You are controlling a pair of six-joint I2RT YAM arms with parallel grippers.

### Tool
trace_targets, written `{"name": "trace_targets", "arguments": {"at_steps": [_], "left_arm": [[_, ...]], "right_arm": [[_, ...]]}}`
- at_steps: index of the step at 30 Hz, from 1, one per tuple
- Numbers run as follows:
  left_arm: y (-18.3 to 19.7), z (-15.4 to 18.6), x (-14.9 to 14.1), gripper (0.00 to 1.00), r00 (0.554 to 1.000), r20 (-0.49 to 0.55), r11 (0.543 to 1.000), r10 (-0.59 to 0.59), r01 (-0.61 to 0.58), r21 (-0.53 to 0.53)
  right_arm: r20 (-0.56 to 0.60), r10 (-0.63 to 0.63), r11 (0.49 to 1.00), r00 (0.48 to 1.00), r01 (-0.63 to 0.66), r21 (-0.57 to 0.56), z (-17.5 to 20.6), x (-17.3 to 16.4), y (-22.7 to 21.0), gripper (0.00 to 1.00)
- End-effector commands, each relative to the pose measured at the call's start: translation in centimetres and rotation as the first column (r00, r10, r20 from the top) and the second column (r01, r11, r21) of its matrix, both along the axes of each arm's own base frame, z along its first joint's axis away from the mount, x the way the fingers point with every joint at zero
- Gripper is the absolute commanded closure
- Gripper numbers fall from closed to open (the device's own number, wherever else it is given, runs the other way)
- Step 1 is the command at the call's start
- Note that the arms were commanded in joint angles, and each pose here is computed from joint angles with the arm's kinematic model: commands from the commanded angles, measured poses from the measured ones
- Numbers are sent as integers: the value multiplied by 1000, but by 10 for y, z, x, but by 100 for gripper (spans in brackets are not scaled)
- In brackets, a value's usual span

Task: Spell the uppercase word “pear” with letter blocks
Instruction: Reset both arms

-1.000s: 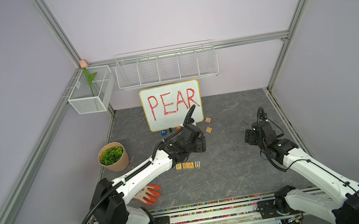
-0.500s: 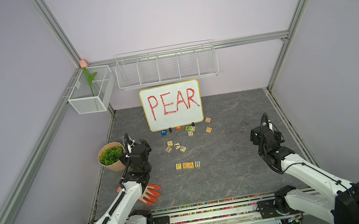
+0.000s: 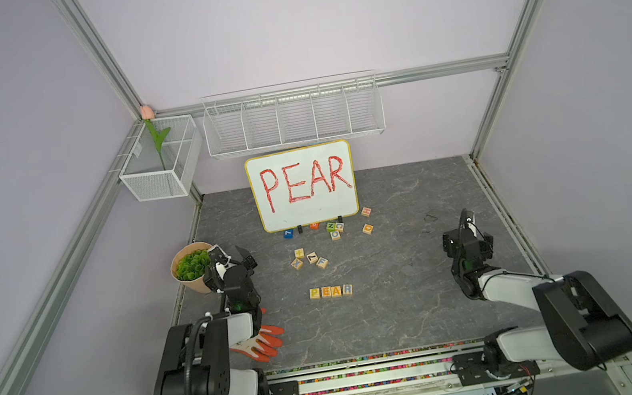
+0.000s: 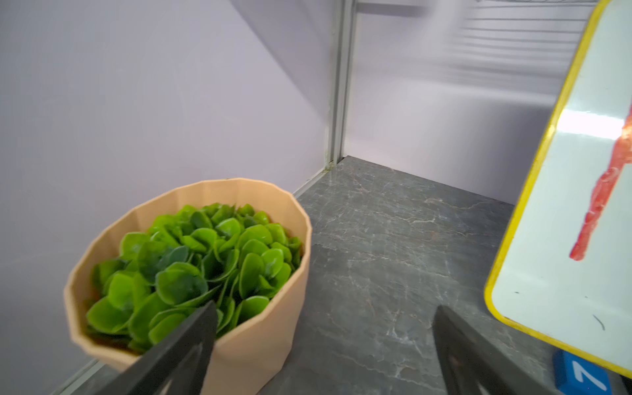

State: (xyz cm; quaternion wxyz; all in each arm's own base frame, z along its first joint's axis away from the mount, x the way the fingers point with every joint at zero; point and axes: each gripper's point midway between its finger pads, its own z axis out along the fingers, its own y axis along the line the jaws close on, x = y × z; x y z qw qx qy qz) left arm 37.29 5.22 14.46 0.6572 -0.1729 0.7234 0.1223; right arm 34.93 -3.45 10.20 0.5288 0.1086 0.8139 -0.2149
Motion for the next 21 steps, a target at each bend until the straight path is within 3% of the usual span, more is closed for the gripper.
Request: {"name": "trace_targets", "arguments": {"at_steps": [1, 4, 7, 12, 13, 14, 16, 21], "left_arm": [[-23, -23, 10, 1, 987, -67, 989, -148, 149, 6], [-29, -25, 18, 1, 975, -128, 983, -180, 181, -2], [-39, -29, 29, 1, 958, -155, 969, -239, 245, 17], [-38, -29, 31, 1, 955, -166, 968, -247, 250, -4], [-39, -30, 31, 1, 954, -169, 968, -248, 251, -6], [-38, -29, 32, 1, 955, -166, 968, -248, 250, -4], [-38, -29, 32, 0, 954, -167, 968, -248, 250, -5], [-38, -28, 32, 1, 955, -165, 969, -245, 248, -7]], "right_arm": [[129, 73, 997, 989, -71, -19, 24, 23, 5, 11], [115, 124, 992, 986, -119, -48, 20, 36, 13, 11], [83, 194, 981, 977, -196, 7, 11, 39, 17, 11], [85, 280, 951, 956, -288, 108, -7, 35, 21, 11], [145, 293, 951, 945, -304, 54, -3, 37, 23, 11], [152, 304, 949, 940, -312, 30, 0, 38, 27, 11], [84, 290, 950, 953, -298, 96, -7, 38, 23, 11], [98, 263, 953, 960, -275, 130, -8, 43, 12, 11]]}}
